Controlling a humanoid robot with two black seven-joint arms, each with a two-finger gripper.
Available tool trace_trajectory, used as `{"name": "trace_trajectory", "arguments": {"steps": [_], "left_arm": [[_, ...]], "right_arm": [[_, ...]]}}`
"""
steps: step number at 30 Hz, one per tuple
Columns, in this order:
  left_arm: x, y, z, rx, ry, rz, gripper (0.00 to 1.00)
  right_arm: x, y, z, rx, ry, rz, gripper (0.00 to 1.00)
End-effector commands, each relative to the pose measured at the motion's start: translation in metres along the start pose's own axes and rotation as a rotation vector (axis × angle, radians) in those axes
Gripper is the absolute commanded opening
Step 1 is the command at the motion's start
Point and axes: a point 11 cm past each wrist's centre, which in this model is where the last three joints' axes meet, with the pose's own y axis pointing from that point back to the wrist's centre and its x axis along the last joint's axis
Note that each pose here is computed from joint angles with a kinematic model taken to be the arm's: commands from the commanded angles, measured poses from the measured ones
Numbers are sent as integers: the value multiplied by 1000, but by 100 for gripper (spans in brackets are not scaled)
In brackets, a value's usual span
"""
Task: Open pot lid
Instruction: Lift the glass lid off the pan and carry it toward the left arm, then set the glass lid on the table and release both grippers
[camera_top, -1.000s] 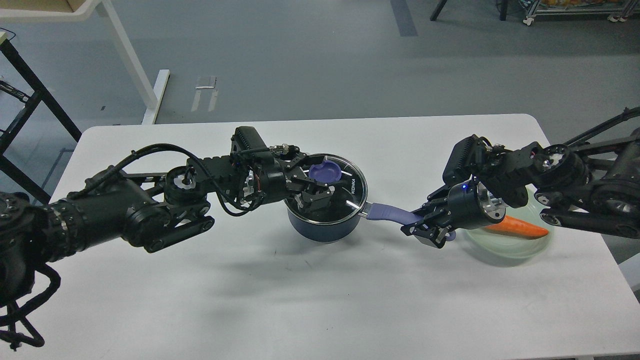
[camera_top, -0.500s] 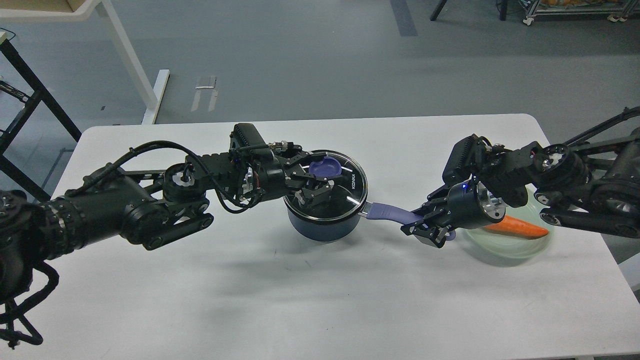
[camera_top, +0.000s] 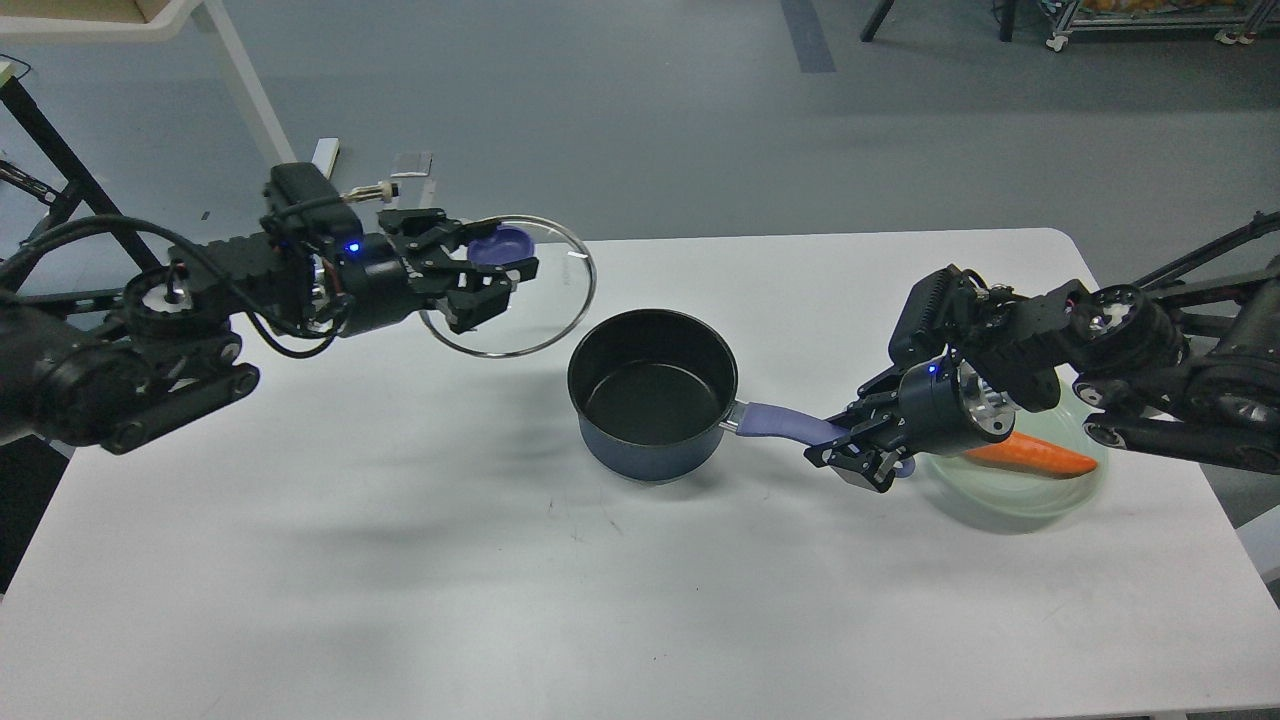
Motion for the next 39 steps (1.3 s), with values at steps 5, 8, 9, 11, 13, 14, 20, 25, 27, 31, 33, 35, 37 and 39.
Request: {"name": "trace_trajectory", "arguments": {"steps": [5,8,9,11,13,14,20,25,27,31,33,35,37,39], "left_arm": [[-107,72,-33,165,100,-180,49],[-136,89,-35,205,85,-180,49],[-143,93,-33,208,82,-175,49],[-156,97,-27,207,94,-181,49],[-162,95,-24,206,102,-187,49],[-165,93,-24,209,100,-191,49],[-167,85,-40,294,133,-161,51],[-164,84,-41,296,133,-157,59],[-162,84,-43,298,132,-155,63],[-161,83,-43,297,131,-150,88],[-161,82,-42,297,134,-143,89],[-159,81,-43,304,143,-131,90],[-156,80,-45,320,163,-109,92],[-150,81,-50,348,196,-77,95]], "right_arm": [[3,0,0,0,-1,8,25],[4,1,0,0,-1,11,25],[4,1,0,0,-1,11,25],[4,1,0,-2,-1,13,25],[3,1,1,-2,-3,12,25],[3,2,1,-3,-2,13,25],[3,2,1,-2,-3,13,25],[2,3,1,-3,-7,13,25],[1,3,1,-5,-8,13,25],[2,3,1,-3,-10,16,32],[4,2,1,-3,-12,24,39],[5,2,1,-1,-14,31,47],[6,3,2,-4,-20,36,53],[5,6,4,-12,-27,44,59]]}}
